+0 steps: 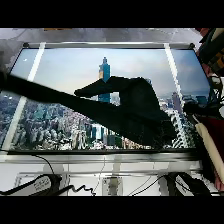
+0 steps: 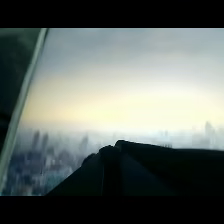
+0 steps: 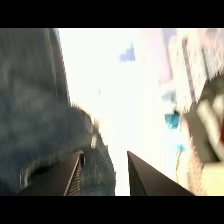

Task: Fold the clothes and pants, and hang the long-sleeved shirts on hangers.

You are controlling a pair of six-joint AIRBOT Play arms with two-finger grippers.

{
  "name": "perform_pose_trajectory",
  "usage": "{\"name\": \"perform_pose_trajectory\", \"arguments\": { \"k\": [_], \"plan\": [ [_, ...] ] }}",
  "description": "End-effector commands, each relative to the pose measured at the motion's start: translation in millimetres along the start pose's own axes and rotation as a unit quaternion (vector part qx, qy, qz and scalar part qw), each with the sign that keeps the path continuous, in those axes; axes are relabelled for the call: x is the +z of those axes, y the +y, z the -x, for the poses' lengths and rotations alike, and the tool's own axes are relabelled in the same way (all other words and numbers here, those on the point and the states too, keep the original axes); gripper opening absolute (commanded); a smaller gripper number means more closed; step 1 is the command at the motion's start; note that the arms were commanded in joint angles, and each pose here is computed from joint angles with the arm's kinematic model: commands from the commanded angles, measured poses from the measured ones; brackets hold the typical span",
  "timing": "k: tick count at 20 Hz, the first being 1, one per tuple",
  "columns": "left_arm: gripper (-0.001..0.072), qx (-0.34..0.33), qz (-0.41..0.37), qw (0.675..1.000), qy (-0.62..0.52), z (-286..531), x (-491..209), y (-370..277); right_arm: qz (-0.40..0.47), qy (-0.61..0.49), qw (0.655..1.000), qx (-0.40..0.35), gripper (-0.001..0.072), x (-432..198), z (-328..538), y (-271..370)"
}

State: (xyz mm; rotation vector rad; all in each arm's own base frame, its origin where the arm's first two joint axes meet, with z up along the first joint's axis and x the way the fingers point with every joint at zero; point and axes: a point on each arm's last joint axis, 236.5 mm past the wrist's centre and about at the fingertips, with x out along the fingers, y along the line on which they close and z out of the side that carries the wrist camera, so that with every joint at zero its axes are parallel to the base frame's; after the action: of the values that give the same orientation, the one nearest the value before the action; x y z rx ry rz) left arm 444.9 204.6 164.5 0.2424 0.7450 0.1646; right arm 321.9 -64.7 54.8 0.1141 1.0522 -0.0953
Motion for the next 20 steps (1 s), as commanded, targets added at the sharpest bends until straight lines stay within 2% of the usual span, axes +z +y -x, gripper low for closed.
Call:
{"name": "perform_pose_trajectory", "arguments": {
  "k": [1,3,5,7,12,15,20],
  "plan": [
    [0.0038,-0.025,0.024,0.980,0.195,0.7,-133.3,4.5,0.027,0.147,0.985,0.083,0.0264,-76.5,1.7,36.0],
    [0.0038,-0.038,0.063,0.965,0.252,-4.4,-195.6,1.3,0.011,0.209,0.963,0.172,0.0257,-117.2,5.2,76.2],
    [0.0038,-0.038,0.094,0.952,0.288,-3.7,-241.2,2.6,-0.012,0.224,0.932,0.285,0.0257,-135.7,15.4,125.5],
    [0.0039,-0.023,0.113,0.945,0.306,-0.2,-270.0,13.6,-0.021,0.230,0.910,0.344,0.0257,-148.7,18.0,150.2],
    [0.0040,0.021,0.142,0.946,0.290,1.8,-284.9,47.8,0.041,0.315,0.871,0.374,0.0242,-225.9,16.8,172.1],
    [0.0040,0.046,0.136,0.954,0.263,-4.3,-275.3,61.7,0.104,0.335,0.849,0.394,0.0034,-243.3,30.5,182.9],
    [0.0041,0.101,0.119,0.967,0.200,-12.7,-250.0,93.0,0.181,0.365,0.828,0.384,0.0031,-269.8,37.7,187.0]
  ]
}}
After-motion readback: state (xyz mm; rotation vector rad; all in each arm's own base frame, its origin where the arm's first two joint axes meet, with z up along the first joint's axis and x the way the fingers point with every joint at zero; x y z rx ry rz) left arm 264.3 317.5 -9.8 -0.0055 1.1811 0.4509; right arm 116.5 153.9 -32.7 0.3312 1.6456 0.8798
